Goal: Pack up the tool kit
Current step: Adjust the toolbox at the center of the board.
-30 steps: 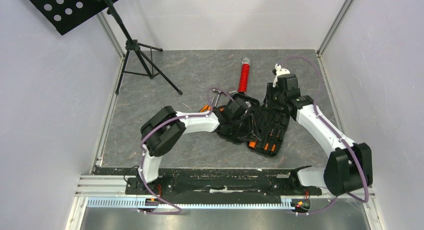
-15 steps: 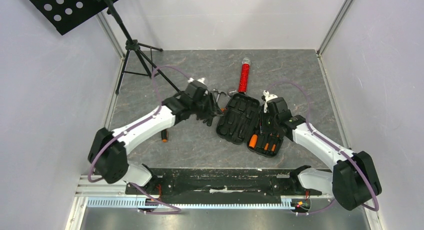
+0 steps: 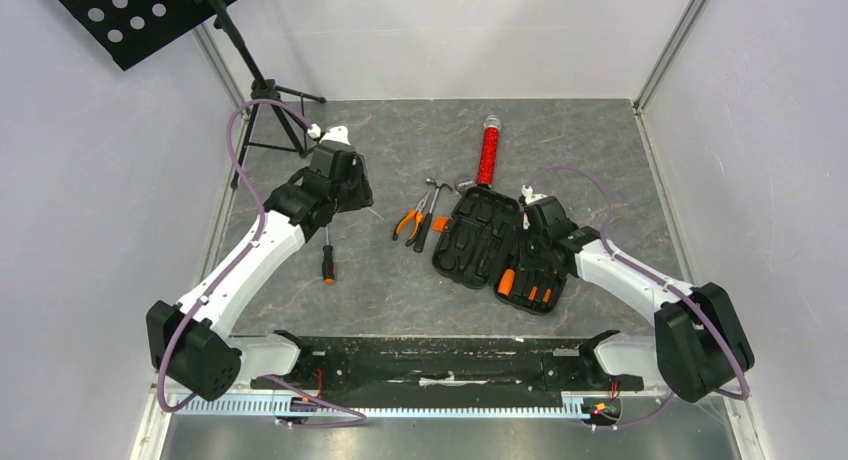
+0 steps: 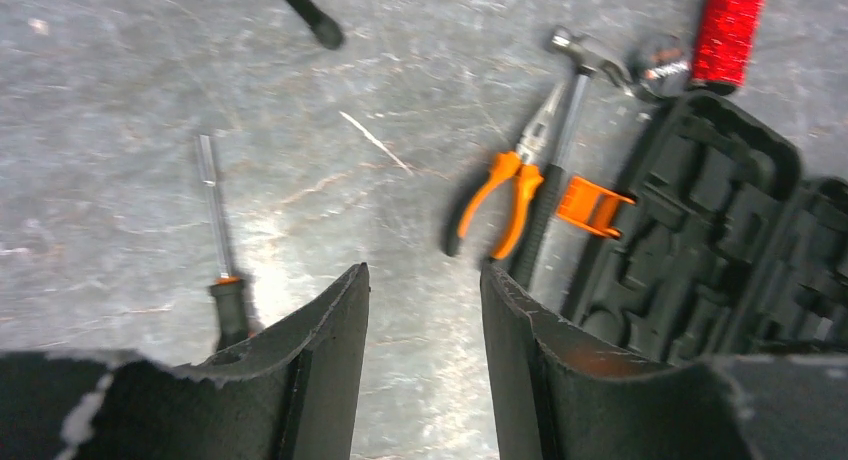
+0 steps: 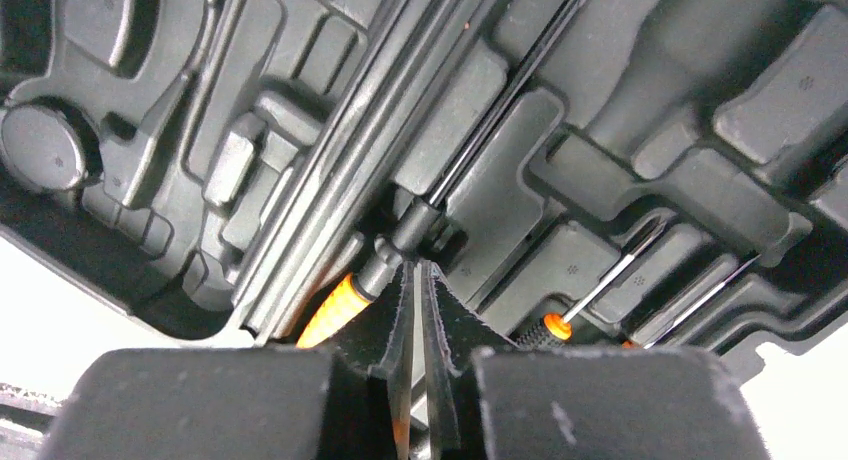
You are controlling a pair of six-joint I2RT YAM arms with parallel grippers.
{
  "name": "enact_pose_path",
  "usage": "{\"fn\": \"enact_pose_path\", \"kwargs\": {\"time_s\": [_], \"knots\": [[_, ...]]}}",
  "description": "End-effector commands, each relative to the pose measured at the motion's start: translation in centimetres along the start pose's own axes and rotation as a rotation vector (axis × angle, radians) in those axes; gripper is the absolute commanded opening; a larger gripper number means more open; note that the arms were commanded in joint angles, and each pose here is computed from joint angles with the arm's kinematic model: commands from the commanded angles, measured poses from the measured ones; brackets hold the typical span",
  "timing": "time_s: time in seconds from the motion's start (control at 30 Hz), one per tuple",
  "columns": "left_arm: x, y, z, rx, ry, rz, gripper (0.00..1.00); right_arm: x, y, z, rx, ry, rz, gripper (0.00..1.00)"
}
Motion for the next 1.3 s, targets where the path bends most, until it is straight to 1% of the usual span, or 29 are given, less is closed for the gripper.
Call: {"fn": "enact_pose_path", "kwargs": {"time_s": [0.0,0.1,0.27,0.47,0.6,0.8,1.1,1.2,1.27], "knots": [[-0.6,0.9,2.7,-0.175,-0.122,-0.052,0.52,-1.7,0.3,0.9,0.011,-0.002,-0.036,0.07],[-0.2,0.9,3.5,-0.221,-0.133,-0.061,0.52,-1.9,0.7,1.1,0.010,-0.001,-0.040,0.07],[0.0,1.0,4.0,-0.247,-0.150,-0.060,0.52,-3.5,2.2,2.0,-0.002,-0.001,-0.073,0.08],[0.1,1.3,4.9,-0.323,-0.172,-0.064,0.52,-3.2,1.3,2.4,-0.022,-0.022,-0.028,0.10],[-0.1,1.6,5.3,-0.361,-0.178,-0.075,0.52,-2.2,0.2,1.6,0.024,-0.032,0.009,0.09],[-0.2,1.8,5.5,-0.372,-0.179,-0.082,0.52,-0.3,-1.1,0.2,0.082,-0.036,0.068,0.08],[-0.3,2.0,5.7,-0.387,-0.176,-0.090,0.52,6.7,-3.4,-5.2,0.274,-0.020,0.255,0.02],[-0.3,2.1,5.7,-0.386,-0.174,-0.091,0.52,7.0,-3.4,-5.9,0.315,0.004,0.259,0.02],[-0.4,2.2,5.7,-0.384,-0.173,-0.094,0.52,5.6,-3.3,-4.9,0.281,0.020,0.234,0.03]]}}
Point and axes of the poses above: each gripper's point midway between its finger pads, its own y axis back along the fingers, its own z axis along the line the jaws close on, x = y × z, the point moved 8 cm from there along y, back along the fingers, and after that the axes turned 15 degrees about -y, right-handed, at the moved point
